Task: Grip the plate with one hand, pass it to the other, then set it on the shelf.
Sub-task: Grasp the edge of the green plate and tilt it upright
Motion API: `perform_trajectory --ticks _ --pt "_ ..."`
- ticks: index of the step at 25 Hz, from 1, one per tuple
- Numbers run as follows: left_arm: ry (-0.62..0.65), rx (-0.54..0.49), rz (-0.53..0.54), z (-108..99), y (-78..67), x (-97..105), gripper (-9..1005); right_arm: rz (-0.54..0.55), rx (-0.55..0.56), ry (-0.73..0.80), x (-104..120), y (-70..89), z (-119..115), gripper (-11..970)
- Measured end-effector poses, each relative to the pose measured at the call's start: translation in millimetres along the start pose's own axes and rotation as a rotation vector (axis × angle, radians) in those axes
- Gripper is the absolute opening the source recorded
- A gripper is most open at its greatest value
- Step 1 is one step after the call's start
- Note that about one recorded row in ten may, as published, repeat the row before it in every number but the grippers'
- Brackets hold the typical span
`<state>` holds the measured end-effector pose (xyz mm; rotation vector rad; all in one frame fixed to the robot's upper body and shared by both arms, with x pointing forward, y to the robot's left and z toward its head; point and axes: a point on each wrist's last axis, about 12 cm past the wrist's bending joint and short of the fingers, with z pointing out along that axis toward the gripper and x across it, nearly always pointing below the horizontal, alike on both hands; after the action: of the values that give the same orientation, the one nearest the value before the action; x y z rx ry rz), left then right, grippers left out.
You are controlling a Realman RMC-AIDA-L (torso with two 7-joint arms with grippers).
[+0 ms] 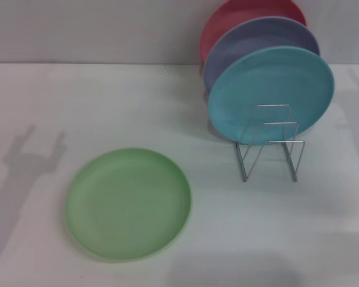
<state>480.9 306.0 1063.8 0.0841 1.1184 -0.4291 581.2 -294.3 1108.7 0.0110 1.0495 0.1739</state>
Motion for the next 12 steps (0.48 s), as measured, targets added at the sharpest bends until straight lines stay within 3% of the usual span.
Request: perform_trajectory --ticks 6,8,12 --pt "0.016 0.042 -0.057 2 9.1 -6 696 -0.001 0.002 0.002 0 -0.5 -1 496" --pt "0.074 0.173 -0.133 12 22.0 -17 696 -0.001 0.003 0.005 1 -0.8 -1 496" --pt "0.137 0.249 -0.225 24 37.9 -29 696 0.000 0.004 0.006 1 -0.9 -2 496"
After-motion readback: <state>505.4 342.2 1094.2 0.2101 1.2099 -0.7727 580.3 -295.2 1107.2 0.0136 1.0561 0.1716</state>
